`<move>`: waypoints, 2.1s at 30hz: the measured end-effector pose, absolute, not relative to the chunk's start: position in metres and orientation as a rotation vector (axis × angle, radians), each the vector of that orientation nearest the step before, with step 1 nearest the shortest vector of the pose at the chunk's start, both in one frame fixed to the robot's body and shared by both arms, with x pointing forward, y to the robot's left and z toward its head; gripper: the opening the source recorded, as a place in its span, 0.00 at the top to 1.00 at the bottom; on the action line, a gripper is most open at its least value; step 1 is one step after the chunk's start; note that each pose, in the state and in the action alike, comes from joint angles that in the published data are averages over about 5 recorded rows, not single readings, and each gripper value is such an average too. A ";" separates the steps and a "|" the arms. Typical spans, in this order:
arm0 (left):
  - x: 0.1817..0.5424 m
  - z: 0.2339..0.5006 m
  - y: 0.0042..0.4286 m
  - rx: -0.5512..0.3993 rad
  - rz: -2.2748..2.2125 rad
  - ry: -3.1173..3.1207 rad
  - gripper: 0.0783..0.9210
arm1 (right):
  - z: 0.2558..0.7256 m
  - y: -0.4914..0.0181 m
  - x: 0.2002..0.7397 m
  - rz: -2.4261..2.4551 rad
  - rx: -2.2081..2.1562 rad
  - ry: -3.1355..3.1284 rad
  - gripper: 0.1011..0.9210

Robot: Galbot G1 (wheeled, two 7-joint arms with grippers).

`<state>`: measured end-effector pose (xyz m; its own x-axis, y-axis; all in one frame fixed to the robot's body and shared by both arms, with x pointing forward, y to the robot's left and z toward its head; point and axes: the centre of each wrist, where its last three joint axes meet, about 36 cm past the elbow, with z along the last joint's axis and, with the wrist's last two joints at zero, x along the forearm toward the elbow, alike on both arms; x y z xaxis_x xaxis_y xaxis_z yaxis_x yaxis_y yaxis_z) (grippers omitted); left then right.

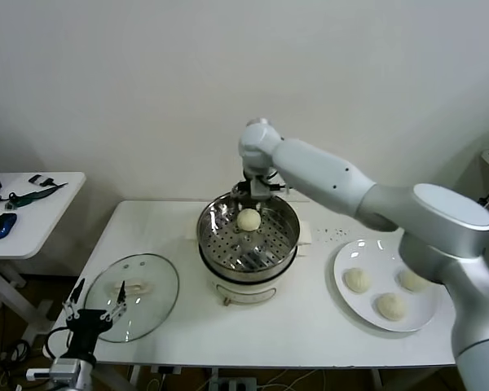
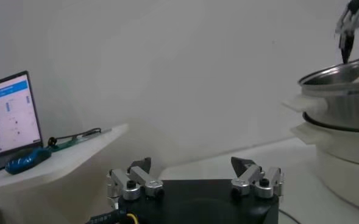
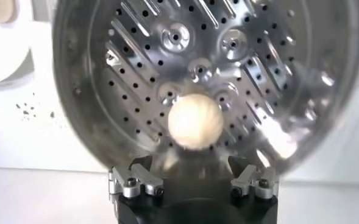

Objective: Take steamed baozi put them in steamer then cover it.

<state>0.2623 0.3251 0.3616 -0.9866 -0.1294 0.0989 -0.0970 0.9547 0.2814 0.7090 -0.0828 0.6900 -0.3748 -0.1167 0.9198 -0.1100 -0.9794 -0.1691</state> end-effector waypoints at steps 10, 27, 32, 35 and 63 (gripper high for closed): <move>0.259 0.368 0.319 0.158 -0.419 -3.002 0.12 | 0.707 -0.233 0.687 -2.638 -1.884 1.207 0.12; 0.249 0.373 0.318 0.159 -0.436 -2.993 0.12 | 0.544 -0.385 0.630 -2.255 -2.263 2.276 0.12; 0.247 0.373 0.317 0.164 -0.438 -2.987 0.12 | 0.510 -0.399 0.623 -2.204 -2.308 2.385 0.12; 0.246 0.372 0.318 0.169 -0.439 -2.983 0.12 | 0.496 -0.404 0.622 -2.184 -2.320 2.435 0.12; 0.242 0.366 0.320 0.183 -0.440 -2.968 0.12 | 0.443 -0.400 0.633 -2.126 -2.341 2.548 0.21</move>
